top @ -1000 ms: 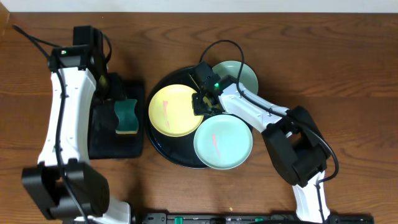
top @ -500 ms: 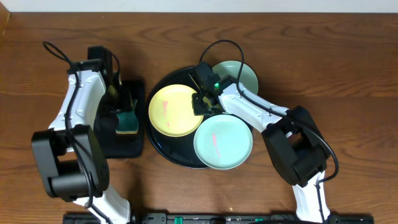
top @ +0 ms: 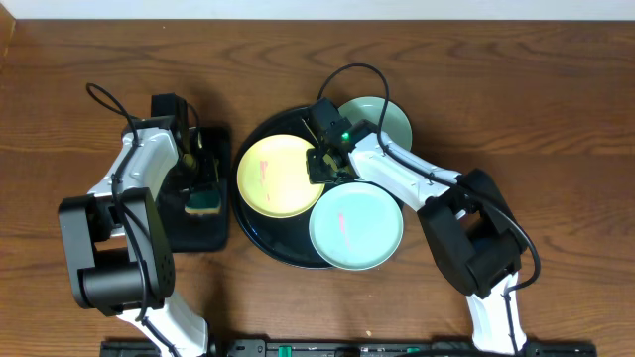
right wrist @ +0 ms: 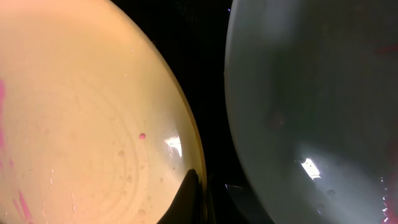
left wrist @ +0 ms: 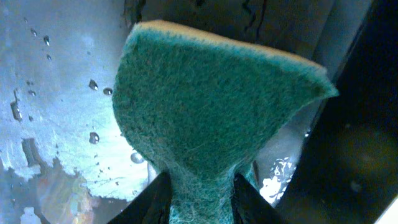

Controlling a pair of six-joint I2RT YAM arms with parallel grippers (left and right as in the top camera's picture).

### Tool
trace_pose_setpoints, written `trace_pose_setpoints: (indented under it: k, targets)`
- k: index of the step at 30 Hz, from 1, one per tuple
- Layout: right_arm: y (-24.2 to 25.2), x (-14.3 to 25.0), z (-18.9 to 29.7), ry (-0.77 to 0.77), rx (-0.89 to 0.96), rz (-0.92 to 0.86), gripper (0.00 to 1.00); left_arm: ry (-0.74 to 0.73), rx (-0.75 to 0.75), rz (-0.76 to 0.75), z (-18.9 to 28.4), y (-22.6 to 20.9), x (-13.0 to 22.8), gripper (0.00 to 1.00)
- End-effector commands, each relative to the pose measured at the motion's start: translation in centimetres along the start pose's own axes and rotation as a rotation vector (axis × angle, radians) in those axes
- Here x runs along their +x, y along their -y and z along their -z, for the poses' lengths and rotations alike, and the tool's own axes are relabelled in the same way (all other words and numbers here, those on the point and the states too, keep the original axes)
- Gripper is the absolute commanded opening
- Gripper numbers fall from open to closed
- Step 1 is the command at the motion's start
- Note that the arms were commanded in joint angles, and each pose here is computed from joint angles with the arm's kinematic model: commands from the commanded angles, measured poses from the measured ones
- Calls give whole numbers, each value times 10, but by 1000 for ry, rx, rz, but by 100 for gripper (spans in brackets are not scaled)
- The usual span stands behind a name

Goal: Clean dirty plates on tray and stack at the side
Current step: 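Grasp the green sponge with the left gripper and lift it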

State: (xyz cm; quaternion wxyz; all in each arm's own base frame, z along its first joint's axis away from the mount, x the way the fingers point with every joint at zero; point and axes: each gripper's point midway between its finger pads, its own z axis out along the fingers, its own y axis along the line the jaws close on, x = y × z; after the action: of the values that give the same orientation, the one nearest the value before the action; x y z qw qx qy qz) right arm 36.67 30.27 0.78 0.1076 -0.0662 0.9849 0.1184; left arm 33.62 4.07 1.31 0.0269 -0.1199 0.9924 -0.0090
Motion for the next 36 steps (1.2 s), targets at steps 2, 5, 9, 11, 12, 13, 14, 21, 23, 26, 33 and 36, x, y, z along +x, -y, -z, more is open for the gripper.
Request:
trace_pose_setpoints:
  k: [2,5,9,11,12,13,14,21,23,26,33,36]
  targets:
    - [8,6,-16,-16,57,30,2,-5,-6,-6,-7,-3,2,31]
    - [8,6,-16,-15,57,31,2,0,-6,-5,-12,-3,4,36]
    - [8,6,-16,-16,57,31,1,0,-6,-5,-22,-4,11,37]
    - [8,6,-16,-16,57,31,1,0,-6,-5,-27,-4,13,36]
    - [8,6,-16,-16,57,31,1,0,-6,-5,-27,-4,14,29]
    - [8,6,-16,-16,57,31,1,0,-6,-5,-27,-4,14,19]
    - [8,6,-16,-16,57,31,1,0,-6,-5,-27,-4,14,8]
    - [8,6,-16,-16,57,31,1,34,-2,-3,-3,-3,2,7]
    - [8,6,-16,-16,56,31,1,71,2,-3,18,-1,-7,7]
    - [8,7,-16,-16,56,31,1,138,15,-5,52,1,-17,7]
    - [8,7,-16,-17,56,32,1,269,226,-37,112,39,-20,7]
    - [8,7,-16,-17,56,31,1,252,264,-6,112,51,-16,7]
